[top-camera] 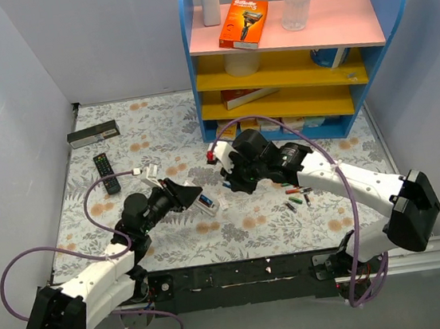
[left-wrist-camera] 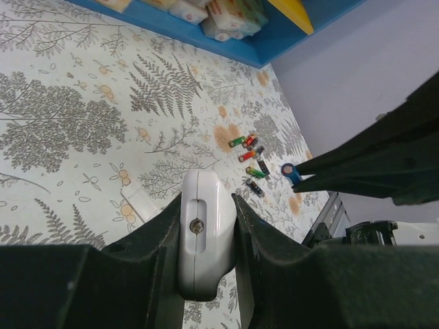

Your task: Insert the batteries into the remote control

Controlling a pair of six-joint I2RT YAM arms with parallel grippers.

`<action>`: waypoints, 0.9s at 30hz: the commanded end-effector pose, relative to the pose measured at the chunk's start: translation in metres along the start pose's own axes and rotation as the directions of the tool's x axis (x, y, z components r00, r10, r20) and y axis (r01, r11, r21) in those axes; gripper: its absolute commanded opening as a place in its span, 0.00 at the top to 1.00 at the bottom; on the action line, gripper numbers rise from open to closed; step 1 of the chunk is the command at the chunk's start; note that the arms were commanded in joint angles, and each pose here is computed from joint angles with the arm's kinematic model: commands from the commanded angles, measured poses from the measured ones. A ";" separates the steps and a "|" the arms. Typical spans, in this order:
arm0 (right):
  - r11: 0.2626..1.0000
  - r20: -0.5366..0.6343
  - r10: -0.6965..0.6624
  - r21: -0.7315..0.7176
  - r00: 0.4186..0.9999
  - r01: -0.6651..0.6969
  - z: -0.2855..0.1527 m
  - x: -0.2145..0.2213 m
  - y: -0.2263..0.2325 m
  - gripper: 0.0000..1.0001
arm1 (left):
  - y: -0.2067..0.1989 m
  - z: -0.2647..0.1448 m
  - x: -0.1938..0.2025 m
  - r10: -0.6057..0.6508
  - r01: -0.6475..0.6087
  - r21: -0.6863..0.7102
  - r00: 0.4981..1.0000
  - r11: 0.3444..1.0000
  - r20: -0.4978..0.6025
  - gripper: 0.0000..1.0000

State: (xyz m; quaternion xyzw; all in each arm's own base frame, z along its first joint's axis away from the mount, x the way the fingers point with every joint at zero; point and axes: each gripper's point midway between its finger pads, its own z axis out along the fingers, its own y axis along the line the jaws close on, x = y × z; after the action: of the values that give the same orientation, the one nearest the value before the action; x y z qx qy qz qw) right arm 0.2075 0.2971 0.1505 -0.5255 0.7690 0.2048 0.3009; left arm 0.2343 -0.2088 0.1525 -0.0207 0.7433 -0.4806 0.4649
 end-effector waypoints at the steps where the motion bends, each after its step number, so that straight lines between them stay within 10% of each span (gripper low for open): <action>1: 0.995 -0.037 0.083 0.053 0.996 -0.081 -0.008 -0.025 0.021 0.99 | -0.028 0.005 -0.016 0.016 -0.021 0.133 0.999 0.991 0.043 1.00; 27: 0.978 -0.184 0.201 0.088 0.962 -0.188 0.020 -0.048 0.062 0.99 | -0.031 0.014 -0.022 -0.075 0.069 0.093 0.995 0.993 0.063 1.00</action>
State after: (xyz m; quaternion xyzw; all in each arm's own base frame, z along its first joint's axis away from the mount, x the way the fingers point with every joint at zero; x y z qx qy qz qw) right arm 0.1669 0.3582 0.1593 -0.4635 0.8459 0.1478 0.2184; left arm 0.2412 -0.2234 0.1644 -0.0366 0.7303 -0.5103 0.4527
